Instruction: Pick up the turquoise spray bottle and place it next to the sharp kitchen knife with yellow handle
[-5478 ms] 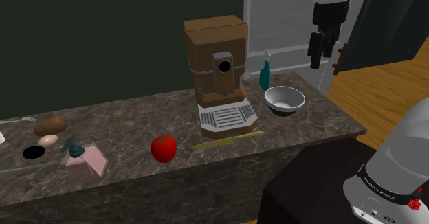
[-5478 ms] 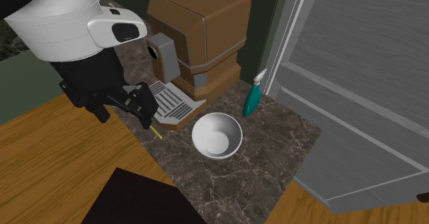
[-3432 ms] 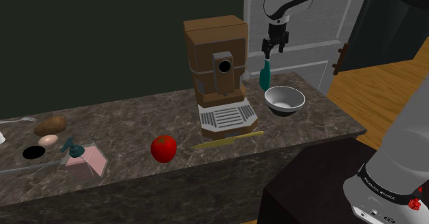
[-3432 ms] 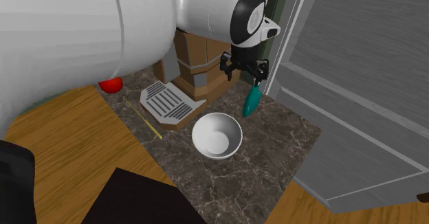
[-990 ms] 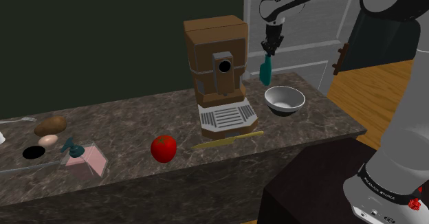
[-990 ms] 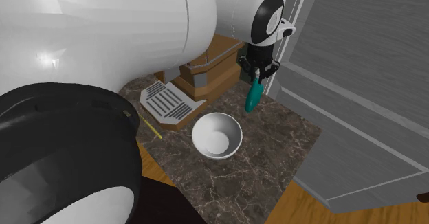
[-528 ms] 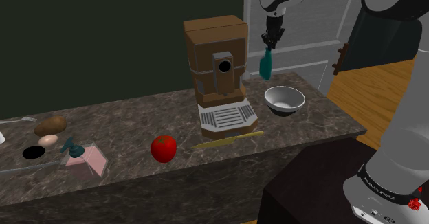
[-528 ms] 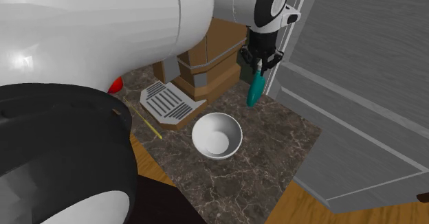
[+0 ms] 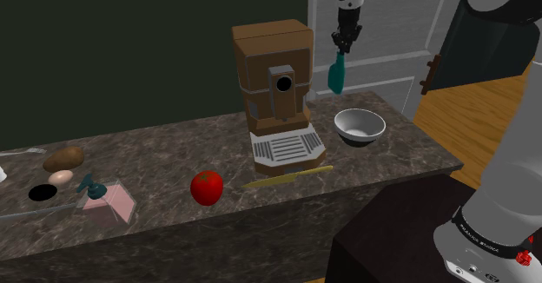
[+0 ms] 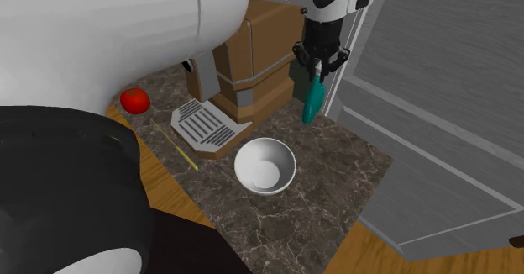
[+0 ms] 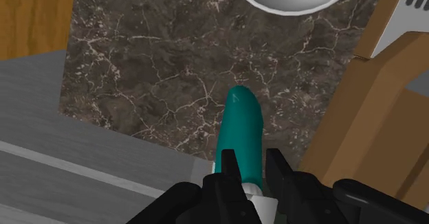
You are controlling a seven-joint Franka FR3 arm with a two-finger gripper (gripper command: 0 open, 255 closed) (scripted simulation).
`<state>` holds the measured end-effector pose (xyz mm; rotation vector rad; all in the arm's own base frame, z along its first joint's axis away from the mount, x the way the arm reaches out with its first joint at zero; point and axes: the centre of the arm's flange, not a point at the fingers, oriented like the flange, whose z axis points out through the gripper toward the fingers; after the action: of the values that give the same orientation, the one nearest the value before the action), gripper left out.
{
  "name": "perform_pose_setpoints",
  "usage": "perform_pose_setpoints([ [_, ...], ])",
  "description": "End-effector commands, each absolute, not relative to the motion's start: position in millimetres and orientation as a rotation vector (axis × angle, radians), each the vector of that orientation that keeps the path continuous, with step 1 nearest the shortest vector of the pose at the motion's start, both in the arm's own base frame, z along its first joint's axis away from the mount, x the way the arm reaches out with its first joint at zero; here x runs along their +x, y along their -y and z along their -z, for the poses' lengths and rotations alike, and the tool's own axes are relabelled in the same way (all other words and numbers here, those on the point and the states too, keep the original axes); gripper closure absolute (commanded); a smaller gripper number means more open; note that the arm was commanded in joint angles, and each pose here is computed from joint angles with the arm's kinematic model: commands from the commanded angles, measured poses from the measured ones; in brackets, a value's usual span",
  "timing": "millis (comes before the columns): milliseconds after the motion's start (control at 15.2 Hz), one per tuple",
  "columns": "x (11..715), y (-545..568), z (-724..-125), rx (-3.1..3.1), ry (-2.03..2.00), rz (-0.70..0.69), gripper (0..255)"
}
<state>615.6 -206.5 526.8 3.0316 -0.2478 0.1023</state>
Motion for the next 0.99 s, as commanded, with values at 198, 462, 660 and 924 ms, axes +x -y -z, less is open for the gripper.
perform_pose_setpoints([
  [198, 578.1, 171.6, -559.3, 3.032, 0.248, -0.103, 255],
  [462, 544.6, 139.8, -585.0, 3.032, 0.248, -0.103, 255],
  [660, 519.5, 116.0, -604.2, 3.032, 0.248, -0.103, 255],
  [924, 486.0, 84.2, -629.8, 3.032, 0.248, -0.103, 255],
])
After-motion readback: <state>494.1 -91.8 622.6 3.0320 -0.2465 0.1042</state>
